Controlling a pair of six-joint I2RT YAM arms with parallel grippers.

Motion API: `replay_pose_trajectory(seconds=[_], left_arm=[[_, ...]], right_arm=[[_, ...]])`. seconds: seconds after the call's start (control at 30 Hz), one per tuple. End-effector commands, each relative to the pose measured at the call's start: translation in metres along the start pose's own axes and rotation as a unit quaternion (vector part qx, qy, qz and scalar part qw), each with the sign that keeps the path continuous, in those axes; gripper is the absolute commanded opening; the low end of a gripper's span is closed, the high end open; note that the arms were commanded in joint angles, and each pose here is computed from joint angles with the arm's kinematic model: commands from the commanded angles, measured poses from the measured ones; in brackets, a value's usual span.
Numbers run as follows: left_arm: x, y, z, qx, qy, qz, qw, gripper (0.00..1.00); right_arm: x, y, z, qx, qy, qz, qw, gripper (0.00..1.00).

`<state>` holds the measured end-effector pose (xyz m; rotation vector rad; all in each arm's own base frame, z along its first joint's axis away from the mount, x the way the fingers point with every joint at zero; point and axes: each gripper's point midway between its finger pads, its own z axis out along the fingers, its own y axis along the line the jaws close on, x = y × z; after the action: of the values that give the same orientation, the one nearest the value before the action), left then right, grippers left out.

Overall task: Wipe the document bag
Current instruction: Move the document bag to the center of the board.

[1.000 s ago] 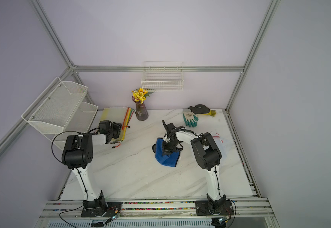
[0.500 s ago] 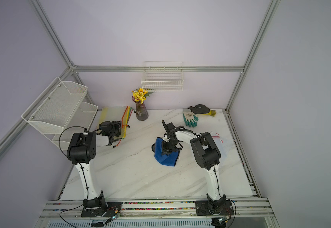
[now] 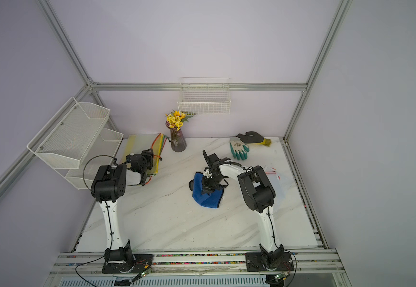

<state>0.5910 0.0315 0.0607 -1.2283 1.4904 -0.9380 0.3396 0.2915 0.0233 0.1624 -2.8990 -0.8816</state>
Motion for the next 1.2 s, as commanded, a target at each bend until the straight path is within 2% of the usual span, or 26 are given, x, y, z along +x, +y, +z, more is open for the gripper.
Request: replay_pose_trajectory(seconds=[0.0,0.07,0.27,0.5,0.67,0.83,0.93,1.03,1.17], left_arm=[[-0.007,-0.007,0.006,0.029,-0.023,0.014,0.999,0.67],[-0.004,-0.026,0.008,0.070,-0.010,0.008,0.997,0.66],[-0.012,-0.054,-0.017,0.114,-0.022,0.019,0.993,0.66],[-0.030,-0.071,-0.016,0.151,-0.048,-0.020,0.987,0.66],[-0.037,-0.100,-0.026,0.157,-0.055,0.011,0.986,0.65],[-0.060,-0.104,-0.048,0.151,-0.102,0.013,0.983,0.64],[-0.073,-0.109,-0.060,0.111,-0.123,0.055,0.985,0.64],[-0.075,-0.096,-0.049,0.075,-0.121,0.075,0.987,0.66],[-0.067,-0.057,-0.019,0.072,-0.096,0.037,0.992,0.68]], right_arm=[[0.002,-0.039,0.026,0.059,0.011,0.013,0.998,0.00],[0.003,-0.040,0.024,0.060,0.010,0.013,0.998,0.00],[0.007,-0.044,0.024,0.062,0.012,0.016,0.998,0.00],[0.010,-0.047,0.023,0.062,0.015,0.018,0.998,0.00],[0.010,-0.048,0.021,0.061,0.013,0.019,0.998,0.00],[0.010,-0.048,0.020,0.060,0.013,0.017,0.998,0.00],[0.011,-0.048,0.019,0.060,0.011,0.016,0.998,0.00],[0.013,-0.049,0.018,0.060,0.013,0.017,0.998,0.00],[0.015,-0.050,0.020,0.059,0.016,0.017,0.998,0.00]])
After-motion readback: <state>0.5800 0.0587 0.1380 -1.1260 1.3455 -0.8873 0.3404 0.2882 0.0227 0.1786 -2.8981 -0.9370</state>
